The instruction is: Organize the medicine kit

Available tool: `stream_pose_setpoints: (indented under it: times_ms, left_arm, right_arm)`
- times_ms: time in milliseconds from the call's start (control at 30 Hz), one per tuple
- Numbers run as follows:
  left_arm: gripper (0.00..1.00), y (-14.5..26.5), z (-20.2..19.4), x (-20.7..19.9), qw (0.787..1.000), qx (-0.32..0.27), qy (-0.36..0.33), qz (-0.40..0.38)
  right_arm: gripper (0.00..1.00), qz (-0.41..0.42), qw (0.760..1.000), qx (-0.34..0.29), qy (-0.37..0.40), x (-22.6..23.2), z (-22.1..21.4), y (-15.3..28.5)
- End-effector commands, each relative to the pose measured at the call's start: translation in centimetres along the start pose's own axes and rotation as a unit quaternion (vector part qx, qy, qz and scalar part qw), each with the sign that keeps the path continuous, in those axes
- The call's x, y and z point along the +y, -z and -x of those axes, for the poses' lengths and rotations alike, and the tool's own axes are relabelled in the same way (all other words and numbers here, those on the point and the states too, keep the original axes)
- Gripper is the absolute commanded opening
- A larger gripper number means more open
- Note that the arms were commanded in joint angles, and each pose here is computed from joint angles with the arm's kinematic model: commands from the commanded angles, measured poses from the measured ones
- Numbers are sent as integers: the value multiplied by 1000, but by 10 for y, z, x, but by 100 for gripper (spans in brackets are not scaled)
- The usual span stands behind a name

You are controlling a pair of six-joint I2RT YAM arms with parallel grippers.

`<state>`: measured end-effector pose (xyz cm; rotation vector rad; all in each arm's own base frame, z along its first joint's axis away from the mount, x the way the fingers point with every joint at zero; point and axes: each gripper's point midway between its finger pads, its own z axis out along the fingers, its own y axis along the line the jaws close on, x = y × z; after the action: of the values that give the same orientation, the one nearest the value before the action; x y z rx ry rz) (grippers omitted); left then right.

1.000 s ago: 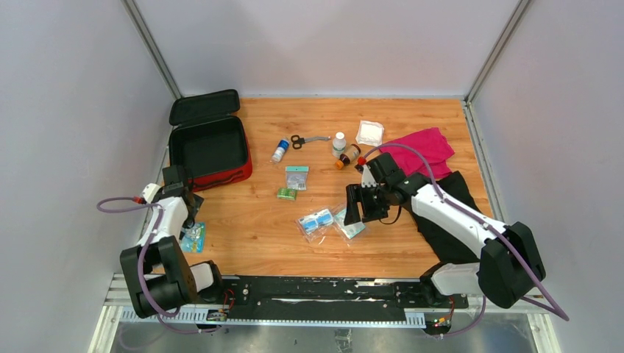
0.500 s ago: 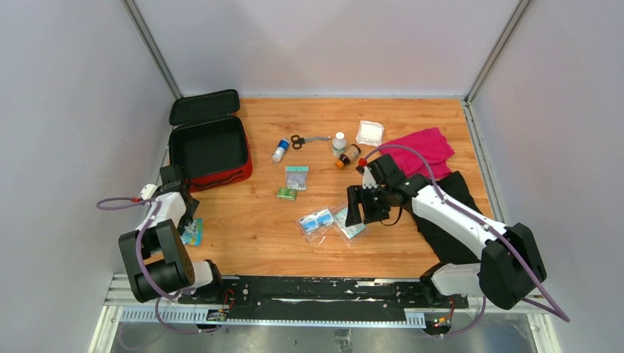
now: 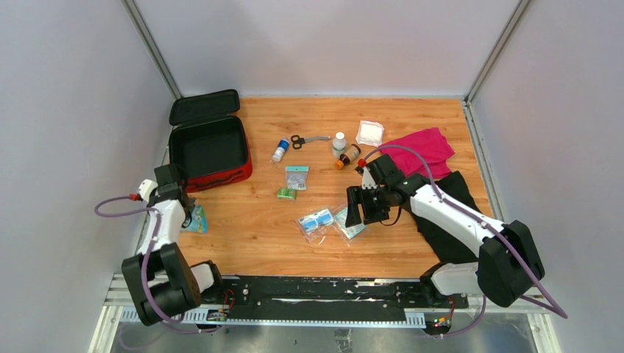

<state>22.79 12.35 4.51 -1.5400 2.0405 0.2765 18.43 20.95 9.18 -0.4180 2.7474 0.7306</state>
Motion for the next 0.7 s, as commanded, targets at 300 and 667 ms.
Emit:
stream_pose_setpoints:
  times_ms: [300, 667]
  left_arm:
    - [0, 90, 25, 4, 994, -47, -9, -97]
    - [0, 168, 60, -126, 912, -86, -279, -287]
  right_arm:
    - [71, -14, 1000, 14, 5, -4, -4, -3]
    - [70, -15, 1000, 4, -8, -3, 0, -6]
